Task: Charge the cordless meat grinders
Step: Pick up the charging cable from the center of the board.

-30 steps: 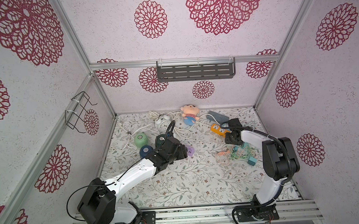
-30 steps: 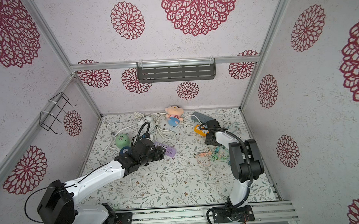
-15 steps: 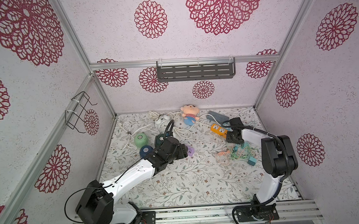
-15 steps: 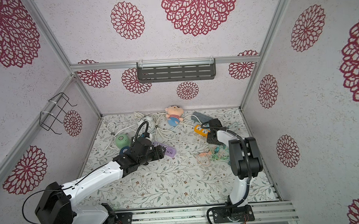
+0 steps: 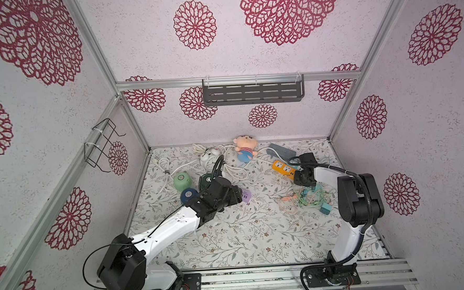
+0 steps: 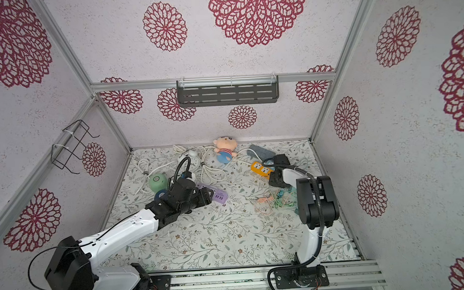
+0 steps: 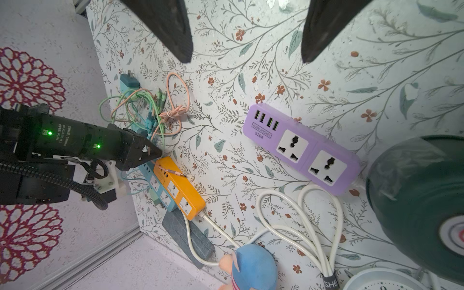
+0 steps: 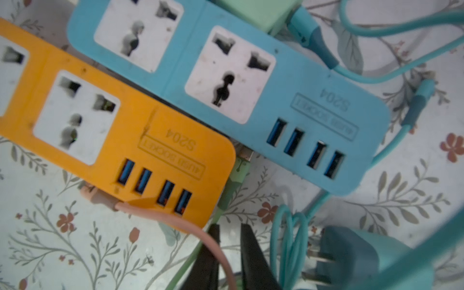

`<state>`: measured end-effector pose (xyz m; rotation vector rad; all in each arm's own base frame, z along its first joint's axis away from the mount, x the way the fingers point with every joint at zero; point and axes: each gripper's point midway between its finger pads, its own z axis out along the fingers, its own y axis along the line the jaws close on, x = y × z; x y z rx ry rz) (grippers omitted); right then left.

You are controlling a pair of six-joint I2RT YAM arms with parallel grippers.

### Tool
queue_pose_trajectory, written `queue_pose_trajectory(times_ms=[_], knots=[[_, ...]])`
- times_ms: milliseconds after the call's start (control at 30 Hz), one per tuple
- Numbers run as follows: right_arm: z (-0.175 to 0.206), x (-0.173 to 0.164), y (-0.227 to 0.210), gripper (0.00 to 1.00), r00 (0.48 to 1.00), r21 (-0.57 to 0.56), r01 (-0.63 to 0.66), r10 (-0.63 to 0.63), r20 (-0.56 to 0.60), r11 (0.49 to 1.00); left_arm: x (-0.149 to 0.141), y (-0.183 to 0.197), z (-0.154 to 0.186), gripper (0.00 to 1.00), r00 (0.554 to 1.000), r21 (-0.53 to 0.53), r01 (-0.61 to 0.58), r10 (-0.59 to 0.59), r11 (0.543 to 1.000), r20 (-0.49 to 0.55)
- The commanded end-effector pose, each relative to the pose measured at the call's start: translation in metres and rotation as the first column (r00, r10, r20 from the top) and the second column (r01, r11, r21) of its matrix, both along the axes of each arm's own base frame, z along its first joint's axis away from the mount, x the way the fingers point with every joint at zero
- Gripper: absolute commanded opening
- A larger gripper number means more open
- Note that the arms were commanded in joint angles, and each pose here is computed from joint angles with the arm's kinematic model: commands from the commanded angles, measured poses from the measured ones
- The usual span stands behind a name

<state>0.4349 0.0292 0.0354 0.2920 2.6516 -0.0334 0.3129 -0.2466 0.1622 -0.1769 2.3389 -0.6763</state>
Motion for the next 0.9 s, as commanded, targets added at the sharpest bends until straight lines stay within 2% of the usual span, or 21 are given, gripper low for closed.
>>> queue_pose_trajectory(times_ms=[0,133,300,467,533,700,867], knots=[[0.023,0.007,0.006,0.09,0.998,0.023,-0.026,0.024,0.057,0.999,0.013,-0.001,0.012,0.72,1.0,-0.061,-0.015,0.015,0.998,-0.006],[0.053,0.001,0.019,0.02,0.991,0.032,-0.064,0.059,0.124,0.997,0.03,0.005,0.019,0.67,0.998,-0.2,-0.038,0.026,0.979,-0.062],[0.094,-0.013,0.047,0.0,0.966,0.046,-0.146,0.132,0.223,0.988,0.051,0.005,0.035,0.63,0.995,-0.378,-0.055,0.019,0.924,-0.1],[0.125,-0.034,0.081,0.0,0.927,0.061,-0.25,0.22,0.304,0.966,0.063,-0.015,0.056,0.7,0.992,-0.48,-0.02,-0.041,0.877,-0.117],[0.135,-0.043,0.098,0.0,0.903,0.086,-0.308,0.263,0.34,0.947,0.069,-0.025,0.062,0.72,0.991,-0.54,-0.01,-0.065,0.841,-0.12],[0.156,-0.071,0.141,0.0,0.834,0.144,-0.449,0.355,0.422,0.882,0.087,-0.051,0.072,0.72,0.988,-0.705,0.003,-0.111,0.709,-0.107],[0.166,-0.09,0.163,0.0,0.8,0.181,-0.502,0.374,0.468,0.846,0.097,-0.078,0.065,0.67,0.979,-0.799,0.008,-0.167,0.601,-0.116]])
